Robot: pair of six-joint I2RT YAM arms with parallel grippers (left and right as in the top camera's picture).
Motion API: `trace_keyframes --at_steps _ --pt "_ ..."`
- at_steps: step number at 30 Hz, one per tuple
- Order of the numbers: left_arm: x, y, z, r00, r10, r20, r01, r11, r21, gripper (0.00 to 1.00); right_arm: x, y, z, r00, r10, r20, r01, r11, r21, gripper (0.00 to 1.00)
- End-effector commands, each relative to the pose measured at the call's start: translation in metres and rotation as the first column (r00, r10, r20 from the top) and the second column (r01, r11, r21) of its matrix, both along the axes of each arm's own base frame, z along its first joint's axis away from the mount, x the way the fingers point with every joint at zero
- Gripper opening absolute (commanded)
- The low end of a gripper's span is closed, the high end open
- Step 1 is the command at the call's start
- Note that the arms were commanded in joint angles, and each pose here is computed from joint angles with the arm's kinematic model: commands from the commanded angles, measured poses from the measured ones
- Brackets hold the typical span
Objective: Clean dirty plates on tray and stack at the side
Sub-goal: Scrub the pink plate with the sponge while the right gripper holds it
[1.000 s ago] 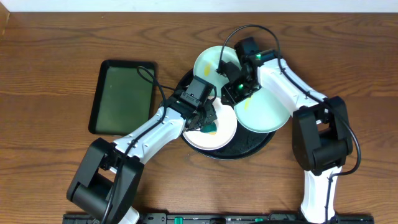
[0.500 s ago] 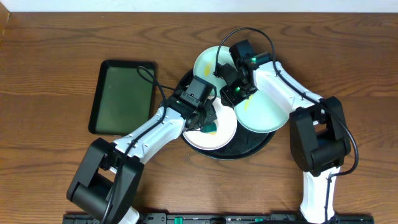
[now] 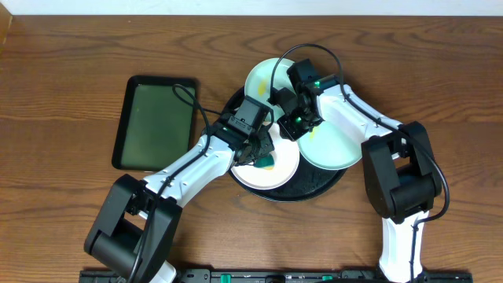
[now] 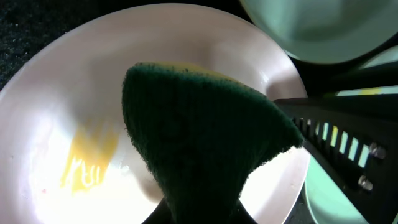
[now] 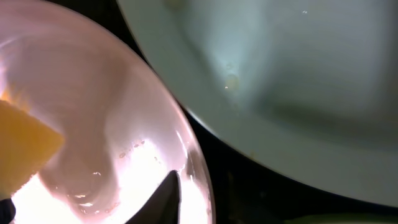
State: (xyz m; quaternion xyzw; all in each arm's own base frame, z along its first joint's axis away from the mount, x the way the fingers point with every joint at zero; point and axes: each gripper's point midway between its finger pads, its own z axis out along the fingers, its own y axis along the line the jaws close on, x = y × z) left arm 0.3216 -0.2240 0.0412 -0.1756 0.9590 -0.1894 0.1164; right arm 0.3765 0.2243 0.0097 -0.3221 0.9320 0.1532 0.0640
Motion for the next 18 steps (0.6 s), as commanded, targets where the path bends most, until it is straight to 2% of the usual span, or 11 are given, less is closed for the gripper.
trace_keyframes --at_steps 1,3,5,11,18 --pt "0.004 0.004 0.004 0.998 0.067 0.016 -0.067 0.998 0.008 0.07 -0.002 0.001 -0.005 1.0 0.0 -0.009 0.0 1.0 -0.004 0.16" --pt "0.005 0.005 0.002 0.996 0.081 0.025 -0.082 0.996 0.027 0.09 -0.001 0.001 -0.005 1.0 -0.009 -0.006 0.009 1.0 -0.002 0.15" --pt "0.005 0.003 0.002 0.997 0.076 0.034 -0.077 0.996 0.034 0.17 0.0 0.002 -0.005 1.0 -0.018 -0.007 0.018 1.0 0.0 0.15" --pt "0.006 -0.003 0.003 0.996 0.064 0.056 -0.066 0.997 0.03 0.17 0.001 0.002 -0.004 1.0 -0.029 -0.005 0.029 1.0 0.002 0.13" --pt "0.013 0.01 -0.002 0.989 0.095 0.113 -0.109 0.986 0.127 0.17 0.001 0.002 -0.004 0.999 -0.033 -0.007 0.033 0.999 0.002 0.12"
